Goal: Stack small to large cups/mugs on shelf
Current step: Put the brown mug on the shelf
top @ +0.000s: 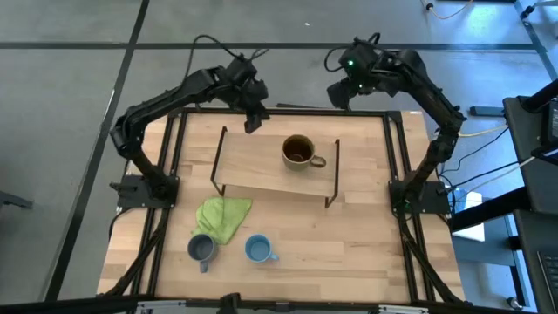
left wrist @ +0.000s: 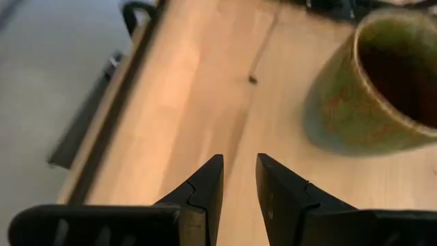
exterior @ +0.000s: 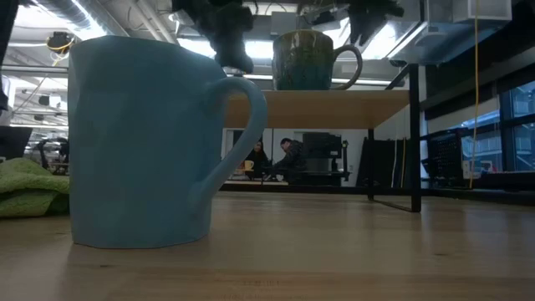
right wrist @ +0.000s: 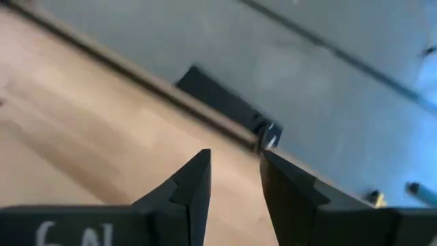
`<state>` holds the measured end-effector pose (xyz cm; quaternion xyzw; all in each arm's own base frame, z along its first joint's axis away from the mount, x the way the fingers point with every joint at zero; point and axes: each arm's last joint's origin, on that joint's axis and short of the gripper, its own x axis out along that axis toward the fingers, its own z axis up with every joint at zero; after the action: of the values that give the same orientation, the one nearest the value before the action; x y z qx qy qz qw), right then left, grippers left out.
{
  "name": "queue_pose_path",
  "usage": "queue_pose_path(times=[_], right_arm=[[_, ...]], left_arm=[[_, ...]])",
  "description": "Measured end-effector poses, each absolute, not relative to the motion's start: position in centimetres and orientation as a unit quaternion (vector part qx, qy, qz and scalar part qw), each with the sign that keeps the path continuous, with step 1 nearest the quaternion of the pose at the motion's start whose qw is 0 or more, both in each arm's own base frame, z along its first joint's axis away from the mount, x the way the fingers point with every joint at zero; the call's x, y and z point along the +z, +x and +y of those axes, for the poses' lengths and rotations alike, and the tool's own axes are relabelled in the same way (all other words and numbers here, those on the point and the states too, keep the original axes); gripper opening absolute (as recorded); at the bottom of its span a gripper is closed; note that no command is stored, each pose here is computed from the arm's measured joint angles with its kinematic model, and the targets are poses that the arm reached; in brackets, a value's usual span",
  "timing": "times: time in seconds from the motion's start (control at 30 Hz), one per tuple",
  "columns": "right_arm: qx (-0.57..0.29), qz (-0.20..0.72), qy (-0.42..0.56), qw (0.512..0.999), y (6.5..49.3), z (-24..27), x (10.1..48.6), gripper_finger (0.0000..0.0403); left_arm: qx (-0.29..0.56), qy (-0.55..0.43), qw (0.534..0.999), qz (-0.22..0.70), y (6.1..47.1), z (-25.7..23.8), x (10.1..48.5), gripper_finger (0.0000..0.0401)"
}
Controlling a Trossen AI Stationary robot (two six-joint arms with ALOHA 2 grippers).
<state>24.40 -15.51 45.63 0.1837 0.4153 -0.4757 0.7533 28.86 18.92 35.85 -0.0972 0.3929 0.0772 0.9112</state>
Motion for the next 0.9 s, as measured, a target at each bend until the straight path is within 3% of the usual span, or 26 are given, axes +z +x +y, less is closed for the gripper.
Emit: queue_pose_path(times=[0.1, 0.37, 0.53, 0.73, 0.9], right_arm=[[-0.469, 0.457, 0.22, 0.723, 24.0, -16.2, 43.0, 0.0129], [-0.446, 0.505, 0.33, 0.662, 21.0, -13.7, 38.4, 0.0129], [-0.423, 0.485, 0.372, 0.669, 20.6, -10.9, 37.5, 0.0129], [-0.383, 0.471, 0.365, 0.706, 23.4, -8.3, 35.6, 0.0124], [-0.408, 0.475, 0.342, 0.701, 23.9, -7.3, 35.1, 0.0076]], left_arm=[[0.055, -0.12, 0.901, 0.414, 29.5, 19.4, 34.3, 0.0082], [0.06, -0.092, 0.905, 0.41, 30.0, 19.2, 34.4, 0.0082], [0.042, -0.108, 0.907, 0.405, 30.6, 19.5, 33.8, 0.0082], [0.012, -0.117, 0.898, 0.423, 32.0, 19.0, 32.1, 0.0082], [0.021, -0.099, 0.9, 0.424, 32.1, 18.7, 32.3, 0.0082]])
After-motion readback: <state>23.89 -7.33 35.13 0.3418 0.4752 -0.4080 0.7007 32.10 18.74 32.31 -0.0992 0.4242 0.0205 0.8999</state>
